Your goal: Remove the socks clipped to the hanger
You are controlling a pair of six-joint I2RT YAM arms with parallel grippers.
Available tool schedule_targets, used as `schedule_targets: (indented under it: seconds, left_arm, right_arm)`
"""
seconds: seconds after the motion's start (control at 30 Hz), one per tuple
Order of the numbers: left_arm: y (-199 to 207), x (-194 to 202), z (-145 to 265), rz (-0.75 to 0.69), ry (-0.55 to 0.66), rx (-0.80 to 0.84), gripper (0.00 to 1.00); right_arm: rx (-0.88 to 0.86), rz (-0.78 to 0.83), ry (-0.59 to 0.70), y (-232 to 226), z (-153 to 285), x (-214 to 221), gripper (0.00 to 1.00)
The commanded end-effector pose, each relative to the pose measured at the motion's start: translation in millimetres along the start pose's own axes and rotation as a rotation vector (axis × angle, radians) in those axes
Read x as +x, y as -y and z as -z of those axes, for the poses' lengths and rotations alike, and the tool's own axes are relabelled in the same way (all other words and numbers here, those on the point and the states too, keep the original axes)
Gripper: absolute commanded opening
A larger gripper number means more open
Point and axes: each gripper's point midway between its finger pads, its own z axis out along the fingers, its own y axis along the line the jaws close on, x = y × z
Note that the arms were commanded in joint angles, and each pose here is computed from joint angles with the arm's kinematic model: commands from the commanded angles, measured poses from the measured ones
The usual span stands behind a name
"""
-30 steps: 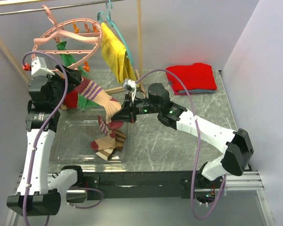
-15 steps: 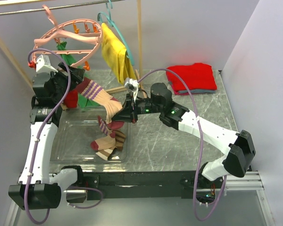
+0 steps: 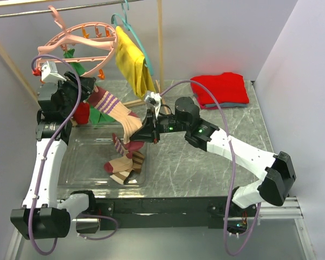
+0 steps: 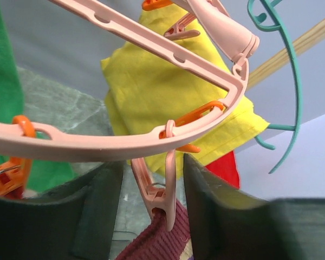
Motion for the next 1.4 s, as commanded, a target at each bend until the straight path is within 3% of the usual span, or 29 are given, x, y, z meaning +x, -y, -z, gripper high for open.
schedule_targets:
  seconds: [0.0, 0.23, 0.27, 0.33, 0.73, 1.0, 1.03, 1.17, 1.23, 1.37]
  left_arm:
    - [16, -4, -3, 0.007, 0.007, 0.087, 0.41]
    - [18, -7, 2, -0.013, 0.015, 0.092, 0.19]
    - [18, -8, 2, -0.017, 0.019, 0.090, 0.09]
    - [17, -9, 4, -0.017, 0.026, 0.084, 0.06]
    - [35, -13, 8, 0.021, 0.010, 0.140, 0.08]
    - [83, -34, 19, 0.059, 0.004, 0.301, 0.10]
    - [90, -38, 21, 0.054, 0.016, 0.332, 0.10]
    - [101, -41, 25, 0.080, 0.010, 0.378, 0.12]
    - [104, -41, 26, 0.083, 0.005, 0.392, 0.12]
    - [108, -43, 27, 0.086, 0.007, 0.416, 0.13]
  right_arm:
    - [-0.011, 0.048, 0.052, -13, 10, -17, 0.00]
    - [0.035, 0.026, 0.026, -3, 13, 1, 0.00]
    - [0.037, 0.023, 0.024, -2, 14, 3, 0.00]
    - [0.040, 0.010, 0.018, 0, 14, 9, 0.00]
    - [0.026, -0.010, -0.048, -7, -9, 23, 0.00]
    - [0.030, -0.079, -0.089, 8, -36, 36, 0.11]
    - [0.037, -0.106, -0.104, 12, -39, 40, 0.14]
    - [0.085, -0.161, -0.168, 33, -54, 63, 0.46]
    - [0.119, -0.165, -0.176, 41, -55, 68, 0.55]
    - [0.183, -0.144, -0.176, 50, -50, 70, 0.84]
